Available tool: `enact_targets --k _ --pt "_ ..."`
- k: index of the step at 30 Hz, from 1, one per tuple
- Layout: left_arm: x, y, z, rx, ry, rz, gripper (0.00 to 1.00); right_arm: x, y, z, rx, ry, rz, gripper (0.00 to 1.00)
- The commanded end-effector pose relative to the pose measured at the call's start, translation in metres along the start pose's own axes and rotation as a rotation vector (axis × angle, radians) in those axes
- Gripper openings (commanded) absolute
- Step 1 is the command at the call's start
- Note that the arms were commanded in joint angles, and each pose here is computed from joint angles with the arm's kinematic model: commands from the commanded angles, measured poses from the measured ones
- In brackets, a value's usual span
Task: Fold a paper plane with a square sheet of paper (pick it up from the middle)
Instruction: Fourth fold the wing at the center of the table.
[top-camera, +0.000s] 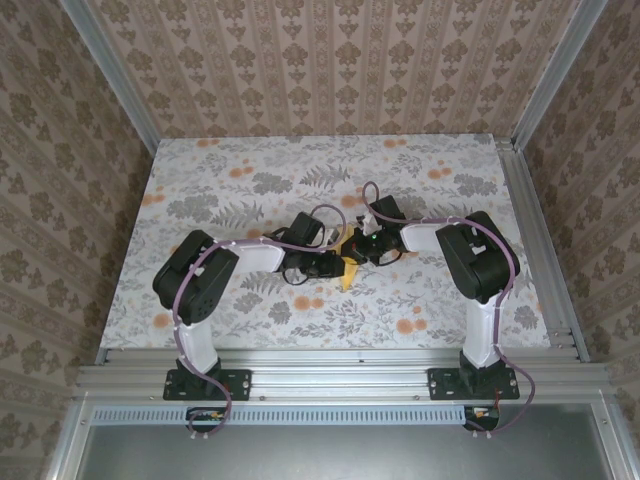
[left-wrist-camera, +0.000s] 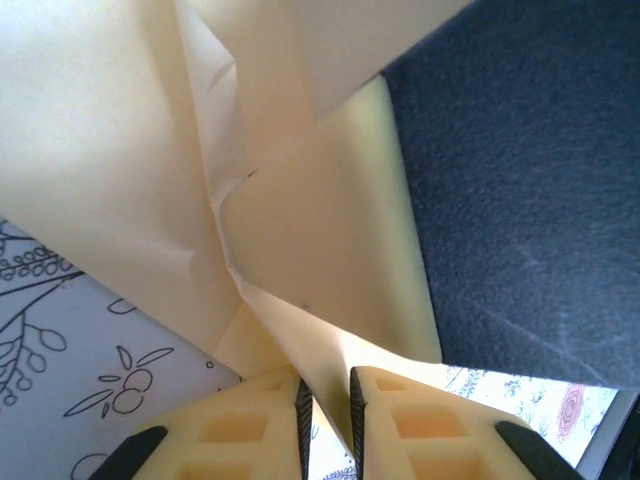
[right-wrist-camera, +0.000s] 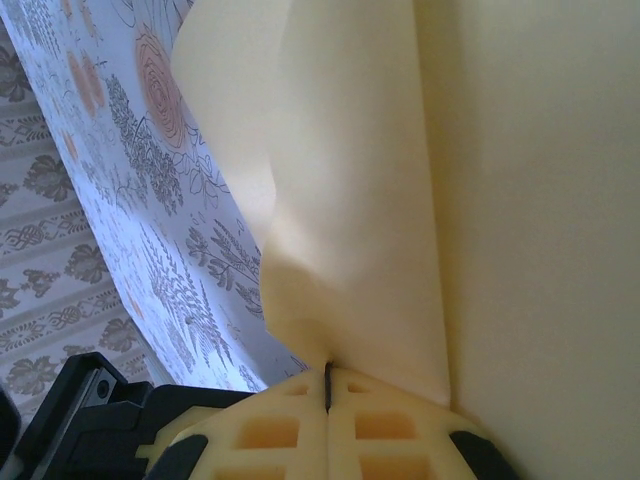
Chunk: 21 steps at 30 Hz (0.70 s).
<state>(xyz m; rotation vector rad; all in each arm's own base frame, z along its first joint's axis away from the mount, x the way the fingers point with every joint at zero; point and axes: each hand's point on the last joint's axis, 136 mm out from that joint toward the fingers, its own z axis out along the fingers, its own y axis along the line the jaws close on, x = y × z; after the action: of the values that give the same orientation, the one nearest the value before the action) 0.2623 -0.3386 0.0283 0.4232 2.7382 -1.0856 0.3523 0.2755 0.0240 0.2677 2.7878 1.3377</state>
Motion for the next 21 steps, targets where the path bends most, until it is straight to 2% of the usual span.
enact_targets --k 1,7,21 --pt "-0.001 -0.002 0.004 0.008 -0.004 0.001 0.16 0.007 0.001 0.003 -0.017 0.026 0.011 0.0" --pt "0.003 0.001 0.004 0.006 0.001 -0.005 0.1 0.005 0.005 0.0 -0.027 0.02 0.005 0.0" --pt "0.013 0.009 0.01 -0.009 0.031 -0.011 0.05 -0.008 0.016 -0.026 -0.054 -0.031 -0.014 0.15"
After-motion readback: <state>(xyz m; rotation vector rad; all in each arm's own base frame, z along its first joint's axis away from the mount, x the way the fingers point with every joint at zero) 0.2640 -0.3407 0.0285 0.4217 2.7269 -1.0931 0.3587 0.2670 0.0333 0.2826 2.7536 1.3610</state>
